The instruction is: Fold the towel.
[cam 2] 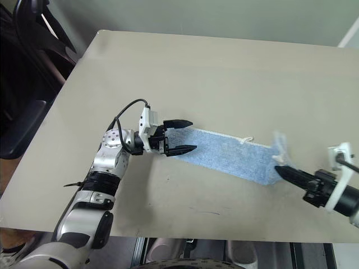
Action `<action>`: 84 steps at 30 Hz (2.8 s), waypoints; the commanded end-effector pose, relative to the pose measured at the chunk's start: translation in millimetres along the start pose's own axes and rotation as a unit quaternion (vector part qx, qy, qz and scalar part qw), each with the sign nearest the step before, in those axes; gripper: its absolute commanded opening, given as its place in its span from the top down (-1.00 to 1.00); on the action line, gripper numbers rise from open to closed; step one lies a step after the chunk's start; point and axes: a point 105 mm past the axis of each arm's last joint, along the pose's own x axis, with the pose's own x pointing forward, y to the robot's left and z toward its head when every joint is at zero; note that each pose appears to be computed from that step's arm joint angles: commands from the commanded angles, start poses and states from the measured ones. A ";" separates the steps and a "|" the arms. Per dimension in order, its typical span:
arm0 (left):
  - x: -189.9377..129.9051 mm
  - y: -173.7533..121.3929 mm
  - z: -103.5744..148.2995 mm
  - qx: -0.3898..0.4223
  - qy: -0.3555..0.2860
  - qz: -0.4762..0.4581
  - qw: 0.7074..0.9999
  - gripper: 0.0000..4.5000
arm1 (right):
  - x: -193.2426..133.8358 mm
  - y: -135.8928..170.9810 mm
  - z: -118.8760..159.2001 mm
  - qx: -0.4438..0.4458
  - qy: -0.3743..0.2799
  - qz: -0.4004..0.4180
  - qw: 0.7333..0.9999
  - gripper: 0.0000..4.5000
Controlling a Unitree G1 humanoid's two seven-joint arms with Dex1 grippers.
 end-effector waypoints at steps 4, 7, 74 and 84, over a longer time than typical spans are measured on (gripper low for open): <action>2.2 2.4 10.1 0.024 -0.009 0.001 1.000 -1.00 | 13.0 14.2 5.3 -0.047 0.018 0.023 0.998 0.98; 4.6 1.2 8.3 0.023 -0.010 0.000 1.000 -1.00 | 21.7 15.4 13.0 -0.051 0.008 0.032 0.998 0.98; 112.4 -65.4 11.2 -0.020 -0.035 -0.171 0.984 1.00 | 102.0 -57.3 9.1 -0.160 -0.164 -0.078 0.970 0.99; 103.1 -70.0 -29.1 0.013 0.068 -0.178 0.982 1.00 | 115.8 -61.9 -11.7 -0.178 -0.132 -0.084 0.971 0.99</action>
